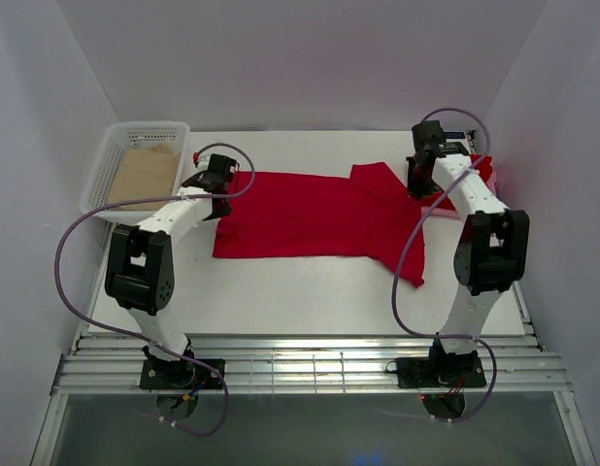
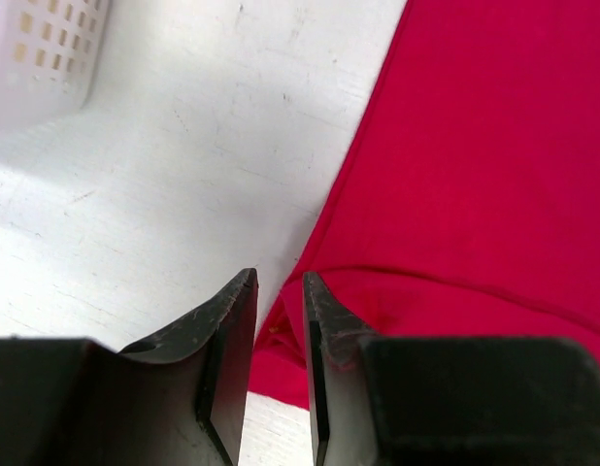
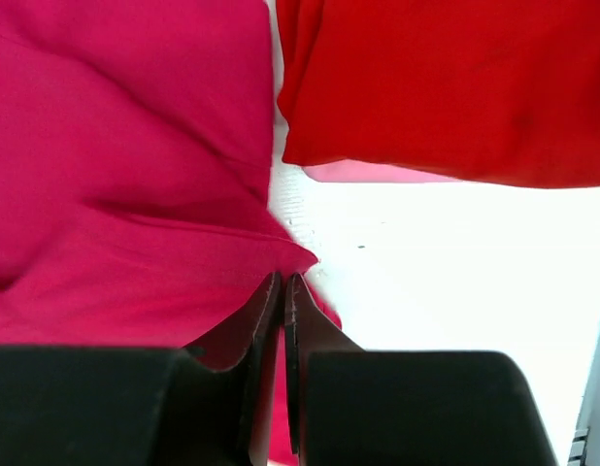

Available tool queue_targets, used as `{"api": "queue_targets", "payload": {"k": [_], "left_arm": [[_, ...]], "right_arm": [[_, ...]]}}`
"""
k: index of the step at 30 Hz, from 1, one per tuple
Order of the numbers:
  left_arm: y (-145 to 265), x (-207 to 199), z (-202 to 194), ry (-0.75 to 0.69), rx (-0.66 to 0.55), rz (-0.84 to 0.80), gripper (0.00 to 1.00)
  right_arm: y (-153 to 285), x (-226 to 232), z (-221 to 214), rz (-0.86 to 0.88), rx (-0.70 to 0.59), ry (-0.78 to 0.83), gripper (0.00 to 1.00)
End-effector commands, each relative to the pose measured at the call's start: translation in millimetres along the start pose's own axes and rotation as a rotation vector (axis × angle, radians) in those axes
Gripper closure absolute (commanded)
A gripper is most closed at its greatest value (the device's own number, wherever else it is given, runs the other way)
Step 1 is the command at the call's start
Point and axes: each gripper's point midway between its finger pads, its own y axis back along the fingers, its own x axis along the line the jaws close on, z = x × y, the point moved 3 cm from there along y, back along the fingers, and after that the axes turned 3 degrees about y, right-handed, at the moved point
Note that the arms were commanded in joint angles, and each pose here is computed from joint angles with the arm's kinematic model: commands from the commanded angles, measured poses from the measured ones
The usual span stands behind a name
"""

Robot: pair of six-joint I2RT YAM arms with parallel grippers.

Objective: Fold and stack the t-shirts
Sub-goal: Flatten out the tshirt

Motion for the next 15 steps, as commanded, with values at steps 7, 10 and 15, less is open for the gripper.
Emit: {"api": "queue_targets", "payload": {"k": [7,10,15], "left_arm": [[7,7,-6,0.008,0.014,-0.014,0.61],[-6,1,-30,0.003,0.094,-0.028,0.46],[-9,-21,-57,0.063,0.228,-0.154,0.41]], "right_arm": [[100,-10,2,0.047,-0.154,-0.008,0.92],[117,-4,-13,0.101,-0.159,0.001,0.92],[152,0,-39,0.146,-0.203,0.008,0.92]]}}
